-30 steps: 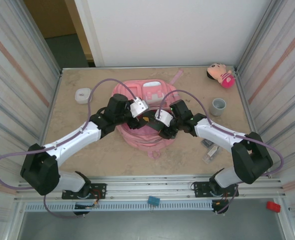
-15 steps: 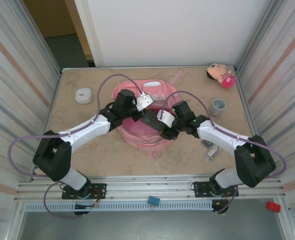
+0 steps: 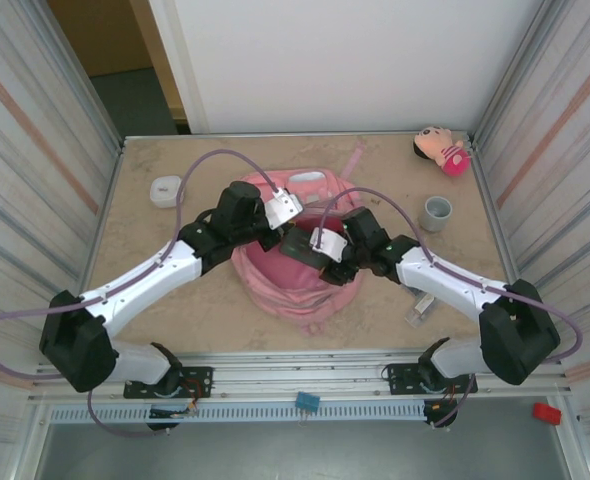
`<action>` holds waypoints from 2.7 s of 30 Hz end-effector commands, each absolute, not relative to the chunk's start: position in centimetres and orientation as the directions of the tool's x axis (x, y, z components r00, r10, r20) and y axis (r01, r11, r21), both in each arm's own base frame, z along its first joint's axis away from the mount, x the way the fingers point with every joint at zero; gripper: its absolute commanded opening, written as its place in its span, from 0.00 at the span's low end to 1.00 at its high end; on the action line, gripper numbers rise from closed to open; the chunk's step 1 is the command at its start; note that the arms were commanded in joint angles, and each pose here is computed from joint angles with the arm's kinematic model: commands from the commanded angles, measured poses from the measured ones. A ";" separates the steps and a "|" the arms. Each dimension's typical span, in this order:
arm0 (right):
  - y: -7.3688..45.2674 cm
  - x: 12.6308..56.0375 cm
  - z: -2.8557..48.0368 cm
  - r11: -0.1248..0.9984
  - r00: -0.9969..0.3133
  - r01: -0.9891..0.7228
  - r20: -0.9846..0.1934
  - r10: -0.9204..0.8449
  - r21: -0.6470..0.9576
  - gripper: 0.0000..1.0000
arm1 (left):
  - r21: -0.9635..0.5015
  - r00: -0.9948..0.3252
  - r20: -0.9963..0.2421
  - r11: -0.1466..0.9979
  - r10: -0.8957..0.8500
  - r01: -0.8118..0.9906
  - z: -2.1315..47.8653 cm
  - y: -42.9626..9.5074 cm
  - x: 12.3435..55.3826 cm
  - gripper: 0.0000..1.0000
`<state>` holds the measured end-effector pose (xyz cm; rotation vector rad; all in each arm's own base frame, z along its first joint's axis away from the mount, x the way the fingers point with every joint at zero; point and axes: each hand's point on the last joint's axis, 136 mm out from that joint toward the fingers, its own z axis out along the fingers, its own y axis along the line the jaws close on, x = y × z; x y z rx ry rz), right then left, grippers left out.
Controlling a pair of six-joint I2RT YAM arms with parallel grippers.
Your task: Pack the student bag
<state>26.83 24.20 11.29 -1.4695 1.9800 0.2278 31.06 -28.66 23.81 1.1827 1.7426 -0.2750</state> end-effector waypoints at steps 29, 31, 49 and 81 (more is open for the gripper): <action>21.9 25.0 11.7 0.826 -0.593 -0.560 -0.725 -0.349 0.061 0.91 | 0.290 0.071 -0.928 0.588 0.367 0.755 32.8 -29.0 30.8 0.07; 21.6 25.0 12.3 0.843 -0.616 -0.530 -0.726 -0.307 0.093 0.93 | 0.291 0.069 -0.928 0.593 0.367 0.751 32.8 -28.9 30.8 0.07; 19.1 18.6 15.4 0.748 -0.891 -0.120 -0.403 0.209 0.653 0.61 | 0.273 0.055 -0.932 0.592 0.359 0.758 32.2 -29.1 30.8 0.07; 26.2 27.7 16.6 0.794 -0.743 -0.279 -0.646 0.178 0.540 0.44 | 0.247 0.054 -0.946 0.608 0.318 0.754 32.7 -29.3 31.0 0.08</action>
